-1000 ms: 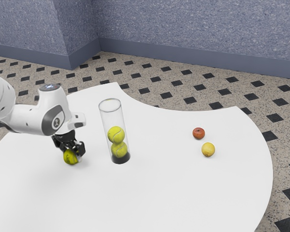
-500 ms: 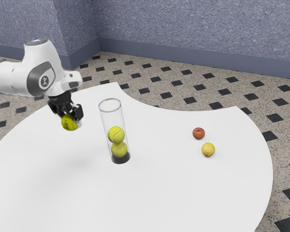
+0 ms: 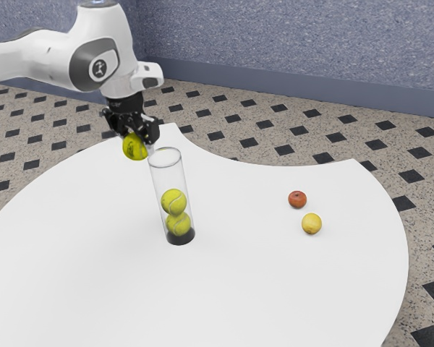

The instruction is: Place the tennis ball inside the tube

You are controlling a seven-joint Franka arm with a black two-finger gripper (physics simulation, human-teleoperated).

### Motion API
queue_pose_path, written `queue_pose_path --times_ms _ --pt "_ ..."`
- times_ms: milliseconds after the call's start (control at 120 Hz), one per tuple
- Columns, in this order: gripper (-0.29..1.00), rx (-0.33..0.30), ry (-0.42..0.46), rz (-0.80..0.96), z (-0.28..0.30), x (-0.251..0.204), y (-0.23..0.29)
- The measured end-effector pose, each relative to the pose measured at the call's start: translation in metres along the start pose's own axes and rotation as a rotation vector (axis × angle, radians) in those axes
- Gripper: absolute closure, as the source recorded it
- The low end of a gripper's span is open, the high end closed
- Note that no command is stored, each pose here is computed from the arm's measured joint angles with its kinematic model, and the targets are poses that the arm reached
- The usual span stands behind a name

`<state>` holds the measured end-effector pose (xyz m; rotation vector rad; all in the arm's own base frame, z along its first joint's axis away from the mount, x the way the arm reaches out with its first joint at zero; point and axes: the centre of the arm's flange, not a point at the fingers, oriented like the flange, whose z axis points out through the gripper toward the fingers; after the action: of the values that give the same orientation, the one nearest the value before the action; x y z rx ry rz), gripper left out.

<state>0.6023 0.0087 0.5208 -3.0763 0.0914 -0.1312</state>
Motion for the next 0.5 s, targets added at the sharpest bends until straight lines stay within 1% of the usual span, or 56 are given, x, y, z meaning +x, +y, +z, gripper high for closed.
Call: queue_pose_path --times_ms 133,250,500 --pt "0.32 0.018 0.003 0.011 -0.003 0.009 0.014" --pt "0.3 0.022 0.003 0.015 -0.001 0.017 0.025" --pt "0.11 0.016 0.0 0.002 0.0 0.024 0.033"
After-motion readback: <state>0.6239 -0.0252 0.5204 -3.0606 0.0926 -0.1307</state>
